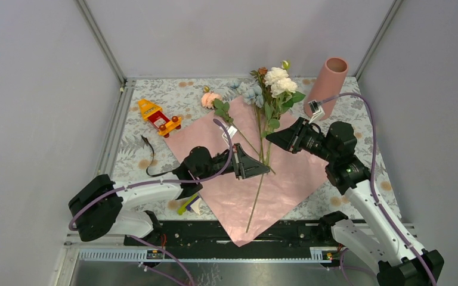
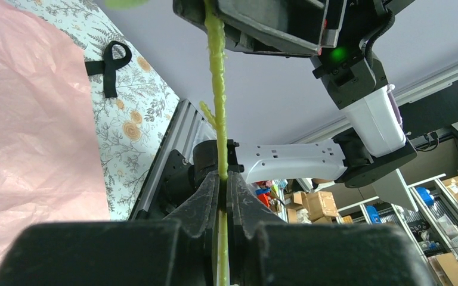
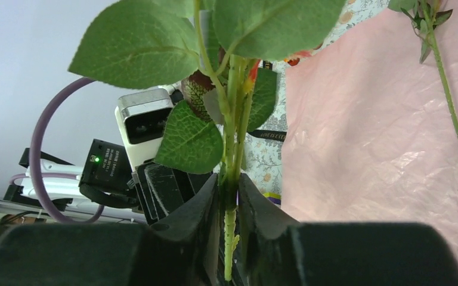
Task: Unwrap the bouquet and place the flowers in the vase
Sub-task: Pick up the fake flower from the wrapping paper, then insert the fake flower into the vase.
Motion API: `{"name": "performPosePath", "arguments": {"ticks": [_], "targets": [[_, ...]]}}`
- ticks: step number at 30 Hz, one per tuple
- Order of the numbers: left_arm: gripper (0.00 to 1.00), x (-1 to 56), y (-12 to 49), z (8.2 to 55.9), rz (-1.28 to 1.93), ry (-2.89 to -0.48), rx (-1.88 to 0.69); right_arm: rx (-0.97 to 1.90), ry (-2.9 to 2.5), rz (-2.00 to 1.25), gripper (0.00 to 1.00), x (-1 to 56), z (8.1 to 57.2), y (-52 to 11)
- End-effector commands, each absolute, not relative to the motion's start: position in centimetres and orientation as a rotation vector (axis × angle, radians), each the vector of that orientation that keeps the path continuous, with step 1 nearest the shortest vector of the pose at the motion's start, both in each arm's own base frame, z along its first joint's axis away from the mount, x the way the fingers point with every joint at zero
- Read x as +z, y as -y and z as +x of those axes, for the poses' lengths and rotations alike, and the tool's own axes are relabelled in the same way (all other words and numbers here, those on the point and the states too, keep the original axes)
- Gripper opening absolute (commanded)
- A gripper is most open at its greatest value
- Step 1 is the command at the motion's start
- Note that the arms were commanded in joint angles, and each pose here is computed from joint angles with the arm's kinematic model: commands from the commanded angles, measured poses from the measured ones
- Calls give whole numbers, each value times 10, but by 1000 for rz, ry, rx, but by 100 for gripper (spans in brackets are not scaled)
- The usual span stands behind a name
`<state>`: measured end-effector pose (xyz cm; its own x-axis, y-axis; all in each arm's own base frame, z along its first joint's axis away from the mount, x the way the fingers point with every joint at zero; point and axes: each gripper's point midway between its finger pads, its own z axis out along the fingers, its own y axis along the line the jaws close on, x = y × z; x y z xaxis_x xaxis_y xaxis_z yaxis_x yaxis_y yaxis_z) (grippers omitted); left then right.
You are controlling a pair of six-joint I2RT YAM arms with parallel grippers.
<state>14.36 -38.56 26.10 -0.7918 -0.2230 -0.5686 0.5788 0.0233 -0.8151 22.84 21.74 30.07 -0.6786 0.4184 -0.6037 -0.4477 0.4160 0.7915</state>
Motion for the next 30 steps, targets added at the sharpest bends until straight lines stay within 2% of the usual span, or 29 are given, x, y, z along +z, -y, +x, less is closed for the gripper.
{"name": "performPosePath", "arguments": {"ticks": [1, 3, 4, 5, 8, 9, 11, 13, 16, 21, 24, 30], "targets": [[0, 307, 386, 147, 381, -1579, -1843, 1351, -1811, -64, 15, 313, 227, -217], [0, 306, 386, 147, 381, -1586, -1834, 1336, -1803, -68, 8, 314, 228, -216], [4, 304, 385, 149, 370, -1605, -1815, 1324, -1795, -74, 4, 316, 227, -214], [14, 301, 384, 152, 362, -1626, -1787, 1304, -1781, -84, 0, 320, 228, -212], [52, 293, 377, 160, 348, -1686, -1670, 1185, -1738, -132, 0, 332, 226, -201], [61, 293, 372, 166, 341, -1690, -1613, 1123, -1744, -140, 0, 332, 225, -194], [75, 291, 359, 173, 337, -1697, -1517, 1001, -1721, -146, 0, 340, 228, -180], [85, 288, 342, 183, 338, -1709, -1390, 873, -1693, -137, 0, 352, 234, -164], [93, 275, 308, 201, 321, -1789, -1187, 651, -1670, -105, 0, 365, 254, -137], [95, 263, 248, 225, 278, -1879, -974, 265, -1676, -25, 0, 389, 312, -94], [99, 264, 216, 231, 259, -1899, -870, 175, -1607, -9, 0, 423, 343, -79], [99, 262, 161, 247, 225, -1962, -613, 61, -1405, 78, 0, 501, 391, -41]]}}
